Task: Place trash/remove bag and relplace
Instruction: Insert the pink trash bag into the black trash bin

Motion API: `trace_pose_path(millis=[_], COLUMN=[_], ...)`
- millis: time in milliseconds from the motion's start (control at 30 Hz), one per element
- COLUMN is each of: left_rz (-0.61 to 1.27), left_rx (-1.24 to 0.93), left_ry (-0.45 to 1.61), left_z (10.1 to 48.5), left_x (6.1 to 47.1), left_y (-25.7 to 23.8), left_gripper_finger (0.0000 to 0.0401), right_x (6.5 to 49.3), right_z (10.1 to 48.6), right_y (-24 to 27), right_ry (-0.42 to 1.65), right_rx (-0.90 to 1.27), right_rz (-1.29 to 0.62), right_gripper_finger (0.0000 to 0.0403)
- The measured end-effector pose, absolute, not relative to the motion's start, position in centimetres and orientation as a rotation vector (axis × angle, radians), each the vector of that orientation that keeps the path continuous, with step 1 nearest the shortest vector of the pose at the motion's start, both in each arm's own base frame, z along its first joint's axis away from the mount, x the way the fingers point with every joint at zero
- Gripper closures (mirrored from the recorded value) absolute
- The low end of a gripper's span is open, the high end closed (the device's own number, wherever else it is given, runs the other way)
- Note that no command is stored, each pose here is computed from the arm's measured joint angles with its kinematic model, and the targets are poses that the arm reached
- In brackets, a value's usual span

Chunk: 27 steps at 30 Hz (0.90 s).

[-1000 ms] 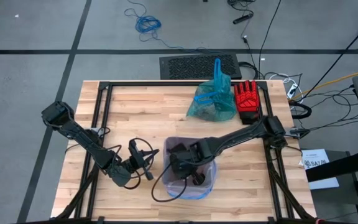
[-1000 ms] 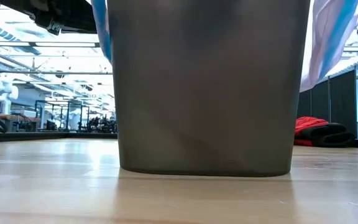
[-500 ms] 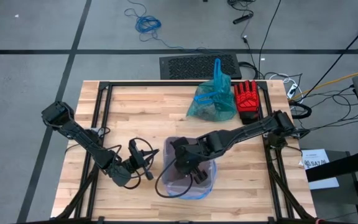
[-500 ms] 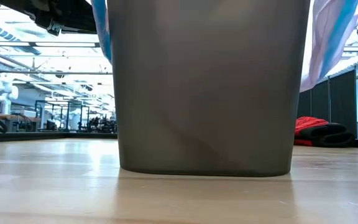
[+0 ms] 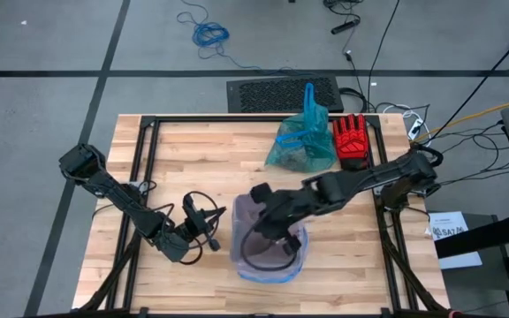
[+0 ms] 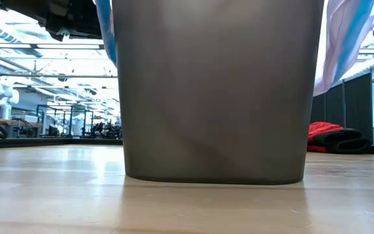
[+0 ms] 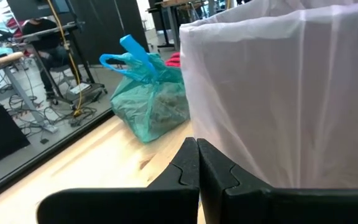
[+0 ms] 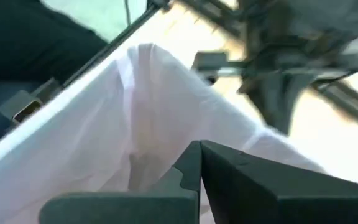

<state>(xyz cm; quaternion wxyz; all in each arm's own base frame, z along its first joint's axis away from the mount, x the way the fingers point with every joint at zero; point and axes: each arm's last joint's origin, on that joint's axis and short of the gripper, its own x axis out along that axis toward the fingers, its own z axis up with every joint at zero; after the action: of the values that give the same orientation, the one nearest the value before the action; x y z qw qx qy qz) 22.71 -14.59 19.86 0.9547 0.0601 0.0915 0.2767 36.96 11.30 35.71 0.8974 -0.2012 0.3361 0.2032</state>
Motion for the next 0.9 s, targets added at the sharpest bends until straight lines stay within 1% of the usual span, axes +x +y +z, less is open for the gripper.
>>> trace_pose_path(millis=[100,233,300,400,467,567,667,767,900], left_rz=[0.562,0.563,0.579,0.590,0.577,0.528,0.417,0.320,0.287], left_rx=[0.121,0.140,0.159,0.153,0.126,0.075,0.018,-0.053,-0.096], left_ry=[0.186,0.193,0.195,0.191,0.190,0.190,0.214,0.235,0.245], left_z=[19.9,19.8,19.8,20.0,20.1,20.3,20.4,20.4,19.9], left_x=[22.7,22.5,22.1,21.2,20.6,19.9,19.6,19.6,19.9], left_y=[-14.6,-14.7,-14.9,-15.0,-15.1,-15.6,-16.3,-16.9,-17.3], left_gripper_finger=[0.0401,0.0401,0.0401,0.0401,0.0401,0.0401,0.0401,0.0401,0.0401], right_x=[35.4,31.9,30.1,27.4,26.0,24.3,22.7,20.7,18.0], right_z=[37.8,40.4,41.5,41.6,40.4,36.9,33.0,29.6,26.7], right_y=[11.1,11.3,11.6,12.0,12.0,12.2,12.1,12.2,12.8], right_ry=[0.647,0.624,0.603,0.577,0.568,0.557,0.539,0.522,0.478], right_rx=[-0.458,-0.569,-0.565,-0.508,-0.467,-0.410,-0.300,-0.169,-0.036], right_rz=[0.365,0.253,0.224,0.202,0.155,0.120,0.110,0.061,-0.026], right_gripper_finger=[0.0403,0.0403,0.0403,0.0403,0.0403,0.0403,0.0403,0.0403,0.0403])
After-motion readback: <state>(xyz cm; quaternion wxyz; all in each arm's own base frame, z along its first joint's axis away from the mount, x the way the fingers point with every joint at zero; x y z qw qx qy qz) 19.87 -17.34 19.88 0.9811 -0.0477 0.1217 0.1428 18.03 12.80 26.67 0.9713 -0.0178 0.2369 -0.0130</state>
